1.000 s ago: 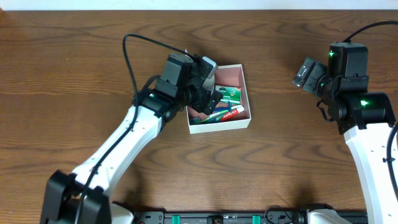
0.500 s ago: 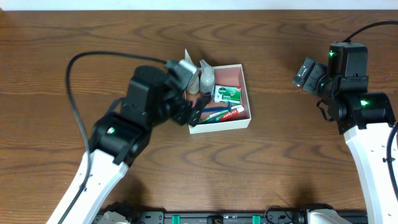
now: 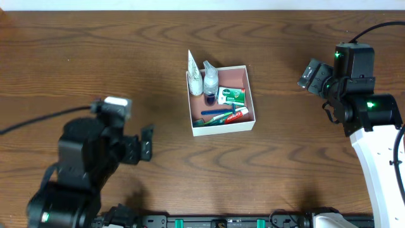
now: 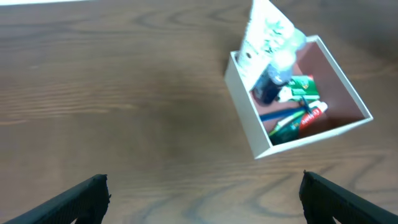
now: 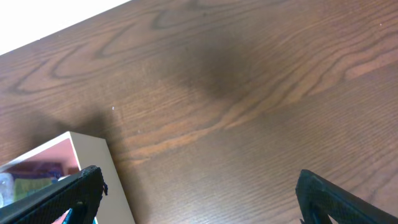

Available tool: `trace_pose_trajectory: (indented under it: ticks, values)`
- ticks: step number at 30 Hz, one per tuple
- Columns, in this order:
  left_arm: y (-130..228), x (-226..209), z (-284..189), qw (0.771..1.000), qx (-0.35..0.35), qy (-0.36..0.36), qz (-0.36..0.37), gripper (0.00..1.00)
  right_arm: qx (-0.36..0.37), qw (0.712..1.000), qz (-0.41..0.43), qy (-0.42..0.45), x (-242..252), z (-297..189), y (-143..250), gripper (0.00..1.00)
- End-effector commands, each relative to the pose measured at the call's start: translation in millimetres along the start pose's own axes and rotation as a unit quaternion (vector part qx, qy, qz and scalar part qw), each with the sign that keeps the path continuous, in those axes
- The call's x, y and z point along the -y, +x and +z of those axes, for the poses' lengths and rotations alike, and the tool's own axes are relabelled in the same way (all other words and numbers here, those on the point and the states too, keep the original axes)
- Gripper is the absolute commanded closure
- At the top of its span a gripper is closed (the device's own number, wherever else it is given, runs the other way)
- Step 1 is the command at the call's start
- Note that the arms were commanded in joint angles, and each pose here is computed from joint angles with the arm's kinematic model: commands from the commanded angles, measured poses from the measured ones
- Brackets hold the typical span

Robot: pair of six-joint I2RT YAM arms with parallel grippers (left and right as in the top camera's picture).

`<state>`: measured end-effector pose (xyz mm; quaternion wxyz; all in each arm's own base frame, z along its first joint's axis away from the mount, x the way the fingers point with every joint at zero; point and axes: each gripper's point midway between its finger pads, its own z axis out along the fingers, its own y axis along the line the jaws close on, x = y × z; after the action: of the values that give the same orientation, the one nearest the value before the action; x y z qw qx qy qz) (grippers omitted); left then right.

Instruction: Pack container

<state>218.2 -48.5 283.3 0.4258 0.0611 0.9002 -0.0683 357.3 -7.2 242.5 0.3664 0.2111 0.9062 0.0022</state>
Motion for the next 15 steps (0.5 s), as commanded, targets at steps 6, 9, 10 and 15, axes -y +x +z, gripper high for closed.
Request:
trace_pose_trajectory:
  ticks: [6,9,10,15]
  values:
    - [27,-26,3,0.995,0.074,-0.046,-0.056,0.02,0.009,1.000,0.010,0.006,3,-3,-6,0.01]
    - [29,-31,17,0.986,0.147,-0.041,-0.063,0.02,0.009,1.000,0.010,0.006,3,-3,-6,0.01]
    - [29,-32,23,0.982,0.175,-0.036,-0.063,0.02,0.009,1.000,0.010,0.006,3,-3,-6,0.01]
    - [34,-37,44,0.956,0.282,-0.020,-0.073,0.02,0.009,1.000,0.010,0.006,3,-3,-6,0.01]
